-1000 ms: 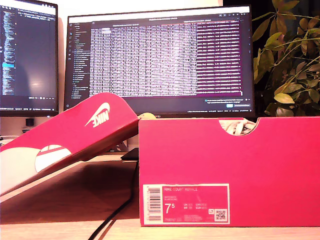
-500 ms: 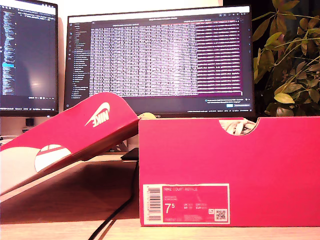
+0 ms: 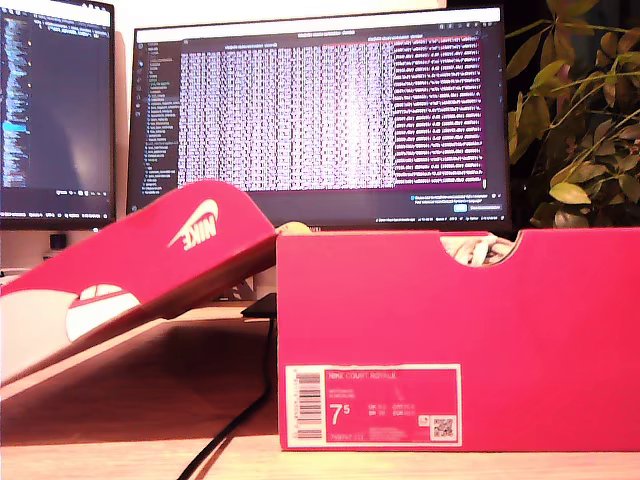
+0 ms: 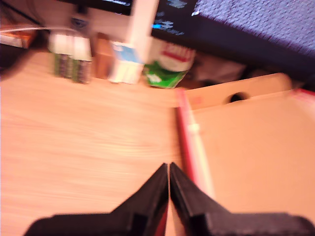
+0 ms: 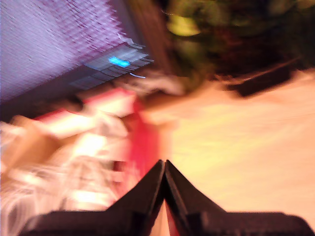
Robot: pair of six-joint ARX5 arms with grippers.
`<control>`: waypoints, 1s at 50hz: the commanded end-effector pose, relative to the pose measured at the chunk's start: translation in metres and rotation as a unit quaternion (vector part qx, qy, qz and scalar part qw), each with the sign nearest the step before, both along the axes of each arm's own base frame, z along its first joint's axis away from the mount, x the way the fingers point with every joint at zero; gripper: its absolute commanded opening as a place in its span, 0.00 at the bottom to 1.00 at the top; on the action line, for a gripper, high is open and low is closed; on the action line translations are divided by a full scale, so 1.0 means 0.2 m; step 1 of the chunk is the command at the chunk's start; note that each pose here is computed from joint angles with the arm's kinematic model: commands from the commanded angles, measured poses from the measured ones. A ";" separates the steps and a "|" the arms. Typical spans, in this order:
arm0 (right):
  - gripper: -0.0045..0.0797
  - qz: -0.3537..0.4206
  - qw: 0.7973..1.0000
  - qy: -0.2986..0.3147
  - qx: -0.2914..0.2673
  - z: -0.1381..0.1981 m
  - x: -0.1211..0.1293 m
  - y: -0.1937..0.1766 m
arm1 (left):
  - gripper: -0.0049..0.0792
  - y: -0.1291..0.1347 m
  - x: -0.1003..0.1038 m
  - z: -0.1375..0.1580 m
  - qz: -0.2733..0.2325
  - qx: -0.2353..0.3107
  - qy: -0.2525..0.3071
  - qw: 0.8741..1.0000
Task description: Close the red shoebox by pushing the lid with your left arm and holding the box in place with your right arm
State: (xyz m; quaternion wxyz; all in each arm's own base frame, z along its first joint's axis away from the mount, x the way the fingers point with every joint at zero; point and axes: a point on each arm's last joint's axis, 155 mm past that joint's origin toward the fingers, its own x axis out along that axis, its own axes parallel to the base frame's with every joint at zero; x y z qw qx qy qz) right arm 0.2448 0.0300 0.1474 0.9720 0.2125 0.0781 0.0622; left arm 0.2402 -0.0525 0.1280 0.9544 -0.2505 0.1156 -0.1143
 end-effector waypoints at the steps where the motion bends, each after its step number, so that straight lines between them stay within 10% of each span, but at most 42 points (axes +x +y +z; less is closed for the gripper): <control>1: 0.04 0.013 1.000 -0.010 0.017 0.06 -0.01 0.03 | 0.04 -0.02 -0.01 0.11 -0.008 -0.024 -0.021 0.999; 32: 0.04 0.058 0.994 0.083 -0.049 0.27 0.09 0.09 | 0.04 -0.19 0.05 0.12 -0.105 -0.036 0.111 0.988; 50: 0.04 0.111 0.969 0.189 -0.114 0.05 0.27 0.13 | 0.04 -0.17 0.20 -0.01 -0.130 0.034 0.223 0.965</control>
